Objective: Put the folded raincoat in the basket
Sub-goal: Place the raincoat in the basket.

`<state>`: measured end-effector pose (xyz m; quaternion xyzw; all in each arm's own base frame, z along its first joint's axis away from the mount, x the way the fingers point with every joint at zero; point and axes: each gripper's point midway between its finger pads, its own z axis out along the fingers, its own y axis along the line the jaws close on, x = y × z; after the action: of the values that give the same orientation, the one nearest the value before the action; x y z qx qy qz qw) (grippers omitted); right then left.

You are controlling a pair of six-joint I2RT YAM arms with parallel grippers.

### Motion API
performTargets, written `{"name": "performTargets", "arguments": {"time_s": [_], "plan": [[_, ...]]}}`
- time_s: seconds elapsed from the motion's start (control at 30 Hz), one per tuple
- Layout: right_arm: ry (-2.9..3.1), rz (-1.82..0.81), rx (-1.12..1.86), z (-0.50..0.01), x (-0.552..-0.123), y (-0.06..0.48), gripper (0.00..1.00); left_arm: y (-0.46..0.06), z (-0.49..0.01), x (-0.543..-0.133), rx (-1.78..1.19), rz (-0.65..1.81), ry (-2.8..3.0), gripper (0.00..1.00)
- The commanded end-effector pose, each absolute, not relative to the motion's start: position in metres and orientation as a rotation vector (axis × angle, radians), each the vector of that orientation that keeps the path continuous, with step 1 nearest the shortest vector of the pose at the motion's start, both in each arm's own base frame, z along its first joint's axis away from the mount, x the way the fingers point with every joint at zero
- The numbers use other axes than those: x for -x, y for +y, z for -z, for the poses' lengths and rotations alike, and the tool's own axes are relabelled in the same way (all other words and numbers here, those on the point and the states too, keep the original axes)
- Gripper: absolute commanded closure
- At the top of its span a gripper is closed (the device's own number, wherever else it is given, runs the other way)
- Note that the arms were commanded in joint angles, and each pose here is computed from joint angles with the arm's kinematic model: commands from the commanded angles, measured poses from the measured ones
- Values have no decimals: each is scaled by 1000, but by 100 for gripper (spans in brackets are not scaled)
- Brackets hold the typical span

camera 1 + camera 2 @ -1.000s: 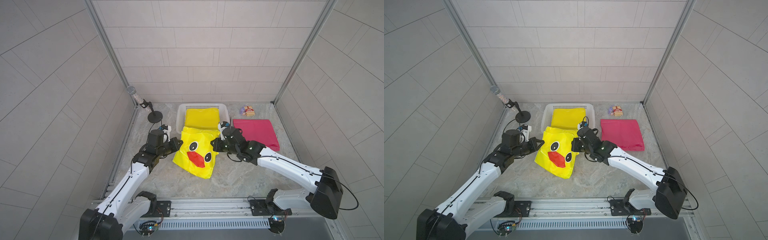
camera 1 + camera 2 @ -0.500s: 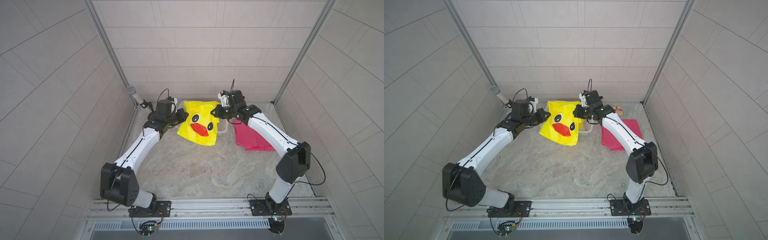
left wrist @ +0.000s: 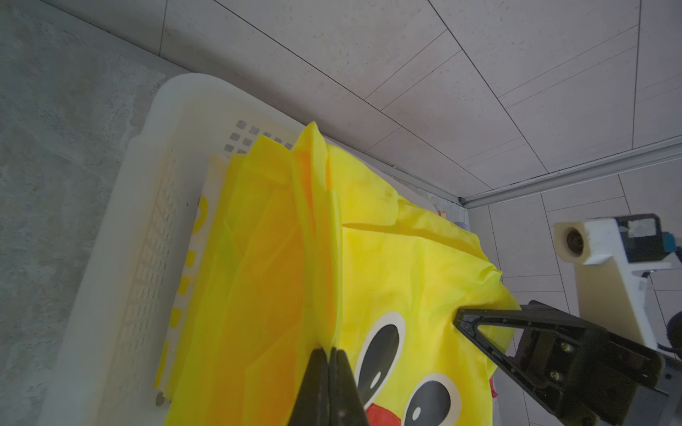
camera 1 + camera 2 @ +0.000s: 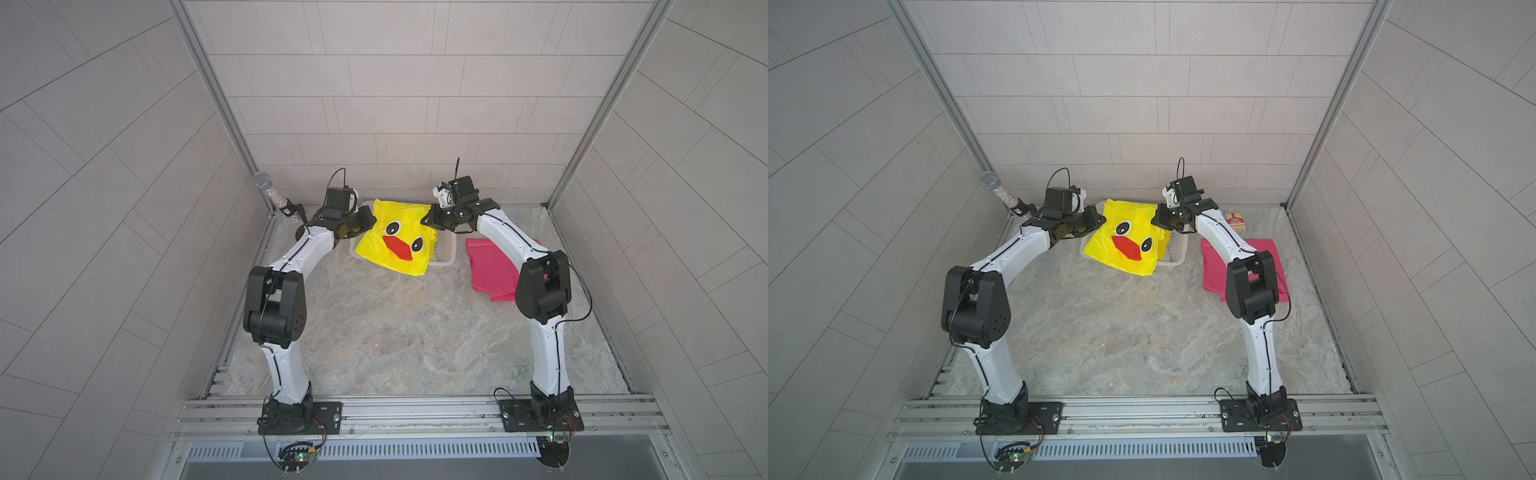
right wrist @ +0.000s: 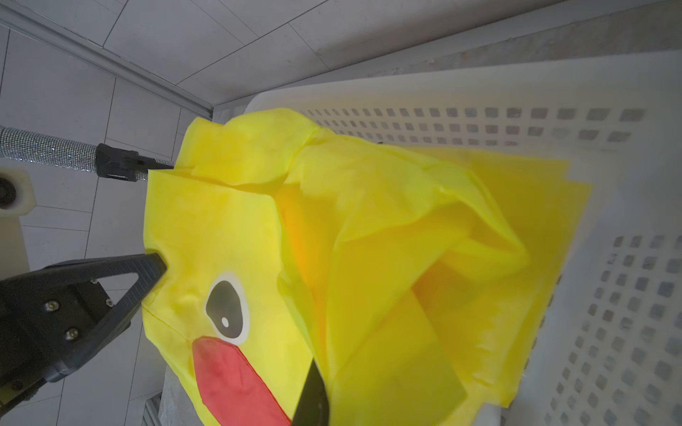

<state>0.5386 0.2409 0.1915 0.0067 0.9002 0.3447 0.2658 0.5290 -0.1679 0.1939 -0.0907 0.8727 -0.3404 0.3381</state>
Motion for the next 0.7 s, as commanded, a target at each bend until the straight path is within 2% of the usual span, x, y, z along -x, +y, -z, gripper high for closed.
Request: {"name": "performTargets", "arguments": {"time_s": [0.0, 0.23, 0.33, 0.4, 0.43, 0.47, 0.5, 0.6, 0.67], "plan": [[2381, -946, 0, -195, -555, 235, 100, -173, -199, -552, 170, 910, 2229, 98], [2372, -948, -26, -178, -585, 222, 100, -173, -177, -570, 181, 887, 2272, 96], [2372, -957, -17, -172, -590, 219, 97, -172, -168, -570, 189, 873, 2293, 89], [2373, -957, -12, -169, -592, 219, 83, -168, -165, -570, 198, 852, 2305, 74], [2376, -956, -15, -168, -592, 218, 71, -168, -164, -570, 200, 842, 2315, 64], [2372, -958, -15, -170, -592, 217, 54, -167, -164, -570, 201, 833, 2327, 50], [2370, -961, -16, -173, -591, 217, 44, -167, -165, -570, 195, 831, 2338, 40], [2344, -957, -13, -192, -589, 212, 31, -169, -181, -565, 160, 831, 2349, 27], [2322, -936, -15, -212, -585, 206, 28, -165, -197, -560, 135, 790, 2351, 14]]}}
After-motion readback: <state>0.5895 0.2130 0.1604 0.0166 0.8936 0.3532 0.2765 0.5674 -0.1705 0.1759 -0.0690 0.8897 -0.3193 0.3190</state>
